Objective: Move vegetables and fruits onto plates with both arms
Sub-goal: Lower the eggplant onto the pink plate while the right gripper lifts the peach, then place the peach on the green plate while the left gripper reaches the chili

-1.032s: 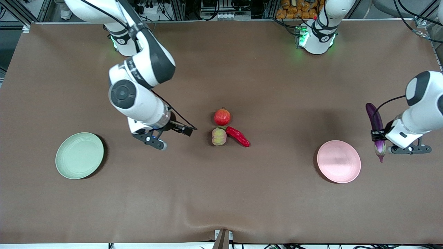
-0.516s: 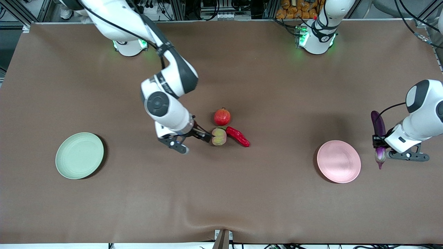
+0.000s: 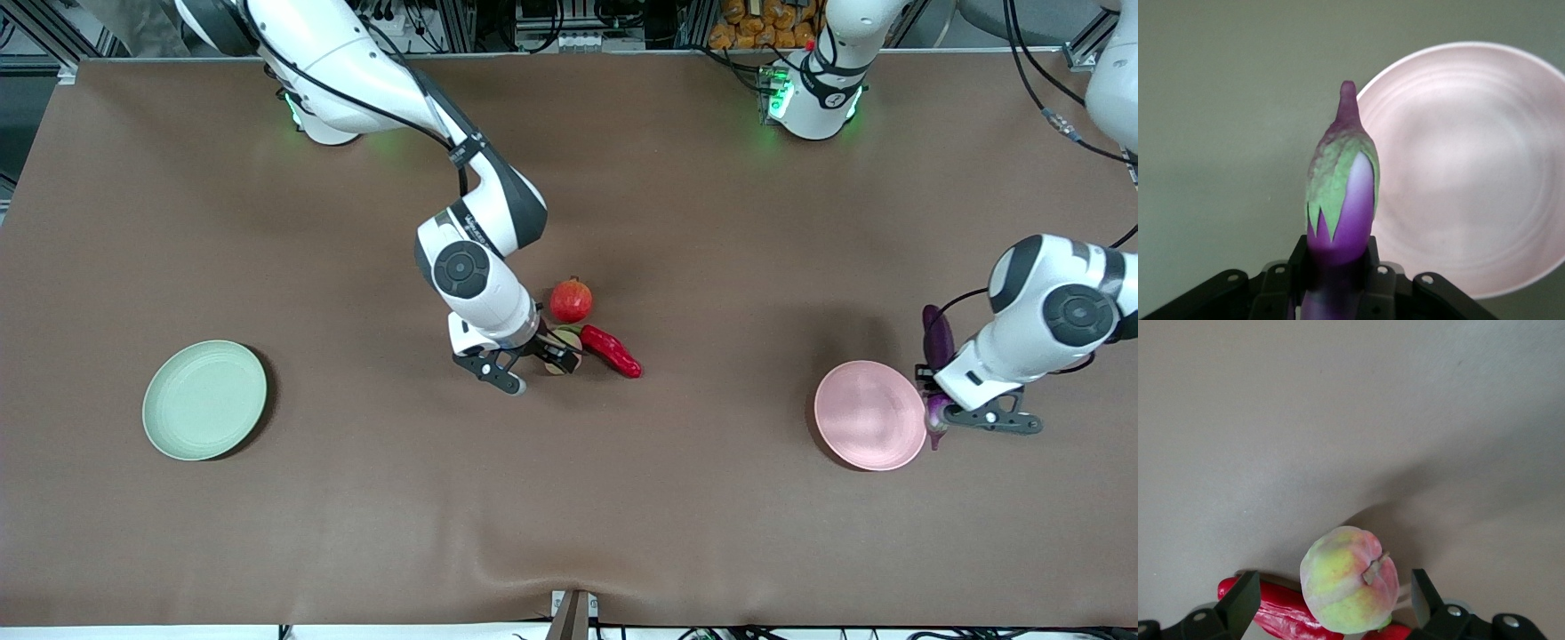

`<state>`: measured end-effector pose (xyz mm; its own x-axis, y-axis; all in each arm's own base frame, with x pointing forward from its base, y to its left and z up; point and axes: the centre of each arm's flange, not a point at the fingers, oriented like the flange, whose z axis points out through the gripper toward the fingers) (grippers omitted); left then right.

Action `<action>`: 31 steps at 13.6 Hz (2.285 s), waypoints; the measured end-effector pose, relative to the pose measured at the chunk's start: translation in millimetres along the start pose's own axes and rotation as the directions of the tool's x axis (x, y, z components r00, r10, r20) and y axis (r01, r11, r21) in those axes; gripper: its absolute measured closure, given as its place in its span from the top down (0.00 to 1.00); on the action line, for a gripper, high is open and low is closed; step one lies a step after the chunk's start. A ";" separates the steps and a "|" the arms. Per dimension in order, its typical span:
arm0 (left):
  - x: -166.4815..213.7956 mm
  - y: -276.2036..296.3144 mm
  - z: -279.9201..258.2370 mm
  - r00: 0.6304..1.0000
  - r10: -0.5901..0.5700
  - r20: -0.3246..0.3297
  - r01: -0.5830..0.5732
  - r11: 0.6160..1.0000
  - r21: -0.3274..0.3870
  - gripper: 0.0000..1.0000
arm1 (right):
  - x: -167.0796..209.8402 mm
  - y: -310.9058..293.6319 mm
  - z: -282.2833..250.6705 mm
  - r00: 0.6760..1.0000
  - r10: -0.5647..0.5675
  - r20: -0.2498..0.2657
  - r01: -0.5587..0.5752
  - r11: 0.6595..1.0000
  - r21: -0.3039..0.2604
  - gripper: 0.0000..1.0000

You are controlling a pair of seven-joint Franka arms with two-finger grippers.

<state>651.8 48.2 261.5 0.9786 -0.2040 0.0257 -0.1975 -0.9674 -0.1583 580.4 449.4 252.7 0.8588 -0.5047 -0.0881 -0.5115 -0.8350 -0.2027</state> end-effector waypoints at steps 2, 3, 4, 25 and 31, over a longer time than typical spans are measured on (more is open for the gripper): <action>9.5 8.0 2.5 1.000 0.004 -0.001 -0.004 1.000 0.022 0.35 | -9.4 -3.3 15.2 1.000 -0.001 0.002 0.001 1.000 -0.003 1.00; 13.3 11.0 3.9 1.000 -0.003 -0.004 0.003 1.000 0.028 0.35 | -12.1 -4.6 21.0 1.000 -0.004 0.002 0.004 1.000 -0.004 1.00; 16.6 14.9 5.5 1.000 -0.017 -0.008 0.018 0.999 0.028 0.35 | -14.8 -5.7 26.1 1.000 -0.007 0.005 0.007 1.000 -0.007 1.00; 50.8 38.5 17.1 0.980 -0.197 -0.036 0.195 0.979 -0.052 0.99 | 279.1 278.7 -239.2 0.858 -0.382 0.345 0.465 0.862 -0.202 0.71; 55.1 73.9 -22.7 0.962 -0.271 0.023 0.272 0.959 -0.084 1.00 | 337.7 378.0 -178.7 0.768 -0.566 0.299 0.625 0.765 -0.158 0.71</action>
<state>689.8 -37.9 273.6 0.9966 0.0694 0.0452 0.0721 -0.9955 -0.0618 671.9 -75.9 320.6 0.9579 0.1504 -0.2445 0.1409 -0.9884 -0.0559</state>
